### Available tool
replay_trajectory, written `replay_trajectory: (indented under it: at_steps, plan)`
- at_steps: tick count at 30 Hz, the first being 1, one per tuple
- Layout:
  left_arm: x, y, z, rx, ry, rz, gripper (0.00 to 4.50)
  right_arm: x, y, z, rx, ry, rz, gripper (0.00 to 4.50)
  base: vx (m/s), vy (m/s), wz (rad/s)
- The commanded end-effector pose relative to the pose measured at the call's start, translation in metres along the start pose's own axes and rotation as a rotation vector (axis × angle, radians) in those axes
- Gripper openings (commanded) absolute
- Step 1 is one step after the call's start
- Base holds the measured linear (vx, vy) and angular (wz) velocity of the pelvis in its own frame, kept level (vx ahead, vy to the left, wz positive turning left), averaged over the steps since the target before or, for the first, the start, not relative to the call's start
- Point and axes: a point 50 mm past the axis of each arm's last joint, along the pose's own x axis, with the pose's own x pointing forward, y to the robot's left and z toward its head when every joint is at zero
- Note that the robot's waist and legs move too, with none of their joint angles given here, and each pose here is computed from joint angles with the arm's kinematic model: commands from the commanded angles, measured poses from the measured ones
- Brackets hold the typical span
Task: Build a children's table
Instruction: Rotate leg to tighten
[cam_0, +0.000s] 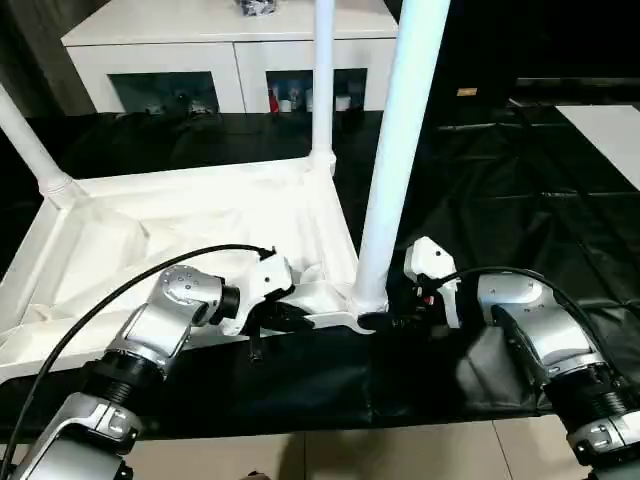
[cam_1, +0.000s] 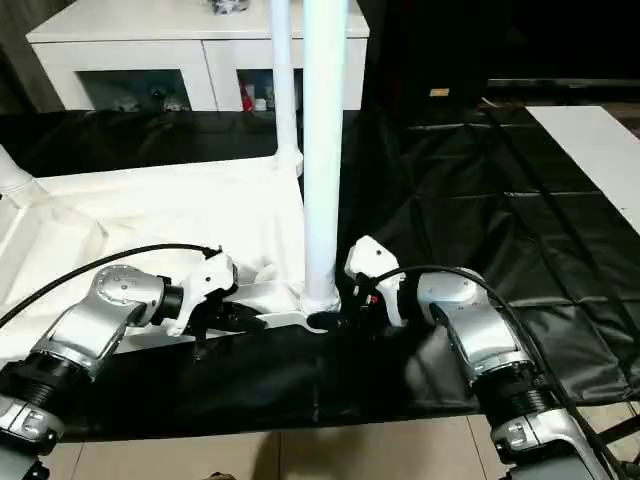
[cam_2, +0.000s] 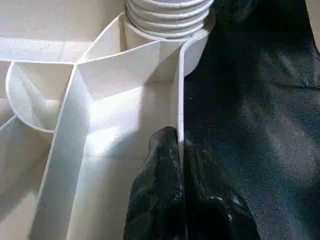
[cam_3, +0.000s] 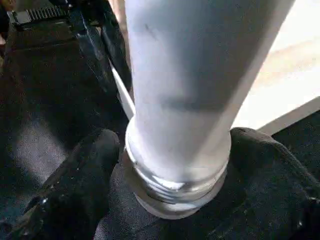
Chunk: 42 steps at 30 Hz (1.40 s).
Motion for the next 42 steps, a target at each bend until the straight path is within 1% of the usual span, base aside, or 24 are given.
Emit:
replay_trajectory:
  at_steps: [1, 2, 4, 7, 9, 13, 15, 19, 20, 22, 24, 26, 28, 32, 34, 36, 37, 38, 39, 41, 42]
  plan:
    - [0.004, -0.004, 0.009, 0.038, -0.036, -0.049, 0.0, 0.001, -0.003, 0.008, -0.027, -0.017, 0.007, 3.51, 0.0, 0.0, 0.0]
    - [0.004, -0.004, 0.009, 0.038, -0.036, -0.049, 0.0, 0.001, -0.003, 0.008, -0.027, -0.017, 0.007, 3.51, 0.0, 0.0, 0.0]
    - [0.004, -0.004, 0.009, 0.037, -0.035, -0.05, 0.0, 0.001, -0.003, 0.007, -0.022, -0.017, 0.013, 3.21, 0.0, 0.0, 0.0]
    - [0.004, -0.005, 0.009, 0.032, -0.036, -0.054, 0.0, 0.001, -0.003, 0.007, -0.014, -0.021, 0.014, 3.01, 0.0, 0.0, 0.0]
    - [0.004, -0.005, 0.009, 0.029, -0.036, -0.059, 0.0, 0.001, -0.004, 0.007, -0.007, -0.031, 0.012, 2.8, 0.0, 0.0, 0.0]
    - [0.005, -0.005, 0.009, 0.019, -0.046, -0.063, 0.0, 0.002, -0.004, 0.007, 0.007, -0.048, 0.005, 2.71, 0.0, 0.0, 0.0]
    - [0.007, -0.005, 0.009, 0.001, -0.061, -0.052, 0.0, 0.004, -0.005, 0.007, 0.023, -0.069, -0.043, 2.69, 0.0, 0.0, 0.0]
    - [0.016, -0.003, 0.012, -0.03, -0.078, -0.001, 0.0, 0.013, -0.013, 0.004, 0.066, -0.078, -0.208, 2.69, 0.0, 0.0, 0.0]
    - [0.026, 0.001, 0.015, -0.059, -0.096, 0.064, 0.0, 0.021, -0.018, 0.003, 0.127, -0.097, -0.334, 2.69, 0.0, 0.0, 0.0]
    - [0.032, 0.003, 0.018, -0.077, -0.107, 0.103, 0.0, 0.026, -0.02, 0.002, 0.169, -0.108, -0.409, 2.69, 0.0, 0.0, 0.0]
    - [0.036, 0.005, 0.019, -0.092, -0.108, 0.127, 0.0, 0.03, -0.021, 0.002, 0.188, -0.108, -0.452, 2.69, 0.0, 0.0, 0.0]
    - [0.059, 0.016, 0.029, -0.166, -0.089, 0.298, 0.0, 0.043, -0.028, 0.002, 0.239, -0.056, -0.676, 2.68, 0.0, 0.0, 0.0]
    - [0.066, 0.02, 0.034, -0.201, -0.078, 0.374, 0.0, 0.047, -0.031, 0.003, 0.238, -0.031, -0.766, 2.68, 0.0, 0.0, 0.0]
    - [0.077, 0.025, 0.044, -0.191, -0.069, 0.467, 0.0, 0.059, -0.032, 0.008, 0.218, 0.006, -0.847, 2.68, 0.0, 0.0, 0.0]
    - [0.081, 0.025, 0.047, -0.165, -0.061, 0.471, 0.0, 0.066, -0.029, 0.013, 0.196, -0.005, -0.826, 2.68, 0.0, 0.0, 0.0]
    - [0.084, 0.024, 0.049, -0.148, -0.059, 0.459, 0.0, 0.072, -0.025, 0.019, 0.138, -0.021, -0.78, 2.68, 0.0, 0.0, 0.0]
    - [0.085, 0.024, 0.049, -0.147, -0.058, 0.458, 0.0, 0.073, -0.024, 0.019, 0.13, -0.023, -0.775, 3.23, 0.0, 0.0, 0.0]
    - [0.085, 0.024, 0.049, -0.144, -0.057, 0.455, 0.0, 0.072, -0.024, 0.02, 0.133, -0.029, -0.774, 3.23, 0.0, 0.0, 0.0]
    - [0.083, 0.021, 0.046, -0.116, -0.054, 0.409, 0.0, 0.064, -0.024, 0.02, 0.17, -0.082, -0.729, 3.37, 0.0, 0.0, 0.0]
    - [0.08, 0.018, 0.041, -0.089, -0.045, 0.36, 0.0, 0.055, -0.026, 0.018, 0.187, -0.11, -0.69, 3.4, 0.0, 0.0, 0.0]
    - [0.079, 0.017, 0.039, -0.08, -0.041, 0.341, 0.0, 0.052, -0.027, 0.017, 0.19, -0.113, -0.682, 3.55, 0.0, 0.0, 0.0]
